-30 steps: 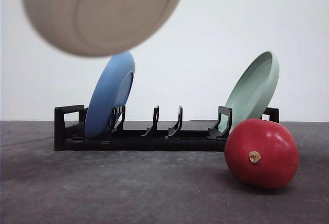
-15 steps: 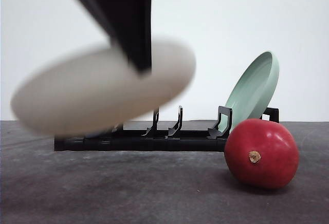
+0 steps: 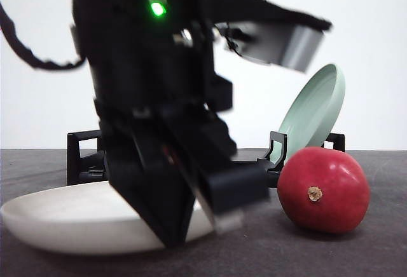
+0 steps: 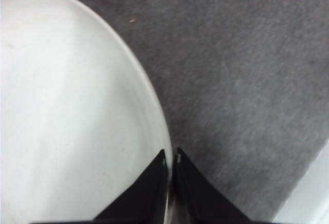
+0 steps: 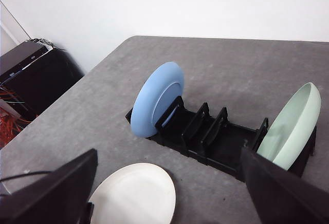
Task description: Place pomegranate in white plate
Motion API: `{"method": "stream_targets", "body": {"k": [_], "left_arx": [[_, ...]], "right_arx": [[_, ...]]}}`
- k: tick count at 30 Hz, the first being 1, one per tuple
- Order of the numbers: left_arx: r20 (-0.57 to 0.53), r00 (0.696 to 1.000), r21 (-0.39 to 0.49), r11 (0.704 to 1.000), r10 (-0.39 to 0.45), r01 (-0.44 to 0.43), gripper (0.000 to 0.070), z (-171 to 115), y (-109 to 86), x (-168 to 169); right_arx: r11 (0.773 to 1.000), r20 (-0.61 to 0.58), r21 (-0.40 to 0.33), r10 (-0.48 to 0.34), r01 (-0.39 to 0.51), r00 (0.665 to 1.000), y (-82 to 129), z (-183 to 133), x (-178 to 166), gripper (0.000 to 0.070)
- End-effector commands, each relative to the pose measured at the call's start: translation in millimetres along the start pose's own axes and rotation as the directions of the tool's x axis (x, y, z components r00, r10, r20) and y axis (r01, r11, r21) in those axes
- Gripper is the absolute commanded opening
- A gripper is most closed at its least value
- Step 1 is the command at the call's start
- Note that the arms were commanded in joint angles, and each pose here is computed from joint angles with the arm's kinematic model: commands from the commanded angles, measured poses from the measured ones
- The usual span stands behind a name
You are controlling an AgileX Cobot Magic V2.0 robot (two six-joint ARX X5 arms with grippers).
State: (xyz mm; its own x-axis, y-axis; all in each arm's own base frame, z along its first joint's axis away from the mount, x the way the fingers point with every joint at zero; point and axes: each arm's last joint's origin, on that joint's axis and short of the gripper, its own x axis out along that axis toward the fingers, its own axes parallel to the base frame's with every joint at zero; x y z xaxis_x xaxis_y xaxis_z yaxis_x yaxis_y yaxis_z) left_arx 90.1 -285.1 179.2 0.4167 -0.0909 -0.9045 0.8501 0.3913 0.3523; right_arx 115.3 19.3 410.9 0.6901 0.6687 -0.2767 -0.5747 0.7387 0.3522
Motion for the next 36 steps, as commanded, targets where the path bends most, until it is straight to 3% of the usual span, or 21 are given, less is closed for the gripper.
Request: {"method": "stream_targets", "body": {"k": [1, 3, 4, 9, 11, 14, 22, 28, 32, 36], "left_arx": [[-0.007, 1.000, 0.002, 1.000, 0.001, -0.001, 0.0000, 2, -7.2, 4], [-0.011, 1.000, -0.007, 1.000, 0.002, -0.002, 0.0014, 2, -7.7, 5], [-0.011, 1.000, -0.017, 1.000, 0.002, -0.002, 0.0058, 2, -7.6, 5], [0.012, 1.000, -0.091, 0.996, 0.003, -0.002, 0.0443, 2, -1.7, -1], [0.031, 1.000, -0.119, 0.993, 0.002, 0.002, 0.0534, 2, 0.8, -6], [0.074, 0.997, -0.167, 0.986, -0.001, 0.013, 0.0599, 1, 6.2, -19], [0.221, 0.975, -0.283, 0.957, -0.003, 0.067, 0.0608, -15, 29.8, -74], [0.319, 0.948, -0.359, 0.925, -0.007, 0.127, 0.0608, -42, 48.9, -116], [0.390, 0.920, -0.368, 0.912, -0.025, 0.181, 0.0606, -62, 59.6, -140], [0.471, 0.879, -0.353, 0.896, -0.080, 0.270, 0.0603, -84, 68.2, -161]], "right_arx": [[1.000, 0.011, 0.000, 0.006, -0.006, 1.000, 2, 4, -1, 0.0562], [1.000, 0.009, 0.002, 0.006, -0.006, 1.000, 2, 4, -1, 0.0562], [1.000, 0.007, 0.003, 0.005, -0.005, 1.000, 2, 4, -1, 0.0562], [1.000, 0.000, 0.010, 0.005, -0.005, 1.000, 2, 3, -1, 0.0563], [1.000, -0.002, 0.011, 0.005, -0.005, 1.000, 2, 3, -1, 0.0563], [1.000, -0.005, 0.013, 0.004, -0.004, 1.000, 2, 2, -1, 0.0563], [1.000, -0.027, 0.030, 0.009, -0.008, 1.000, 2, 0, 0, 0.0563], [0.990, -0.140, 0.142, 0.028, -0.008, 0.990, -5, -7, 12, 0.0563], [0.975, -0.250, 0.223, 0.055, 0.002, 0.967, -10, -14, 26, 0.0563], [0.964, -0.374, 0.255, 0.023, 0.079, 0.927, -15, -22, 42, 0.0563]]}}
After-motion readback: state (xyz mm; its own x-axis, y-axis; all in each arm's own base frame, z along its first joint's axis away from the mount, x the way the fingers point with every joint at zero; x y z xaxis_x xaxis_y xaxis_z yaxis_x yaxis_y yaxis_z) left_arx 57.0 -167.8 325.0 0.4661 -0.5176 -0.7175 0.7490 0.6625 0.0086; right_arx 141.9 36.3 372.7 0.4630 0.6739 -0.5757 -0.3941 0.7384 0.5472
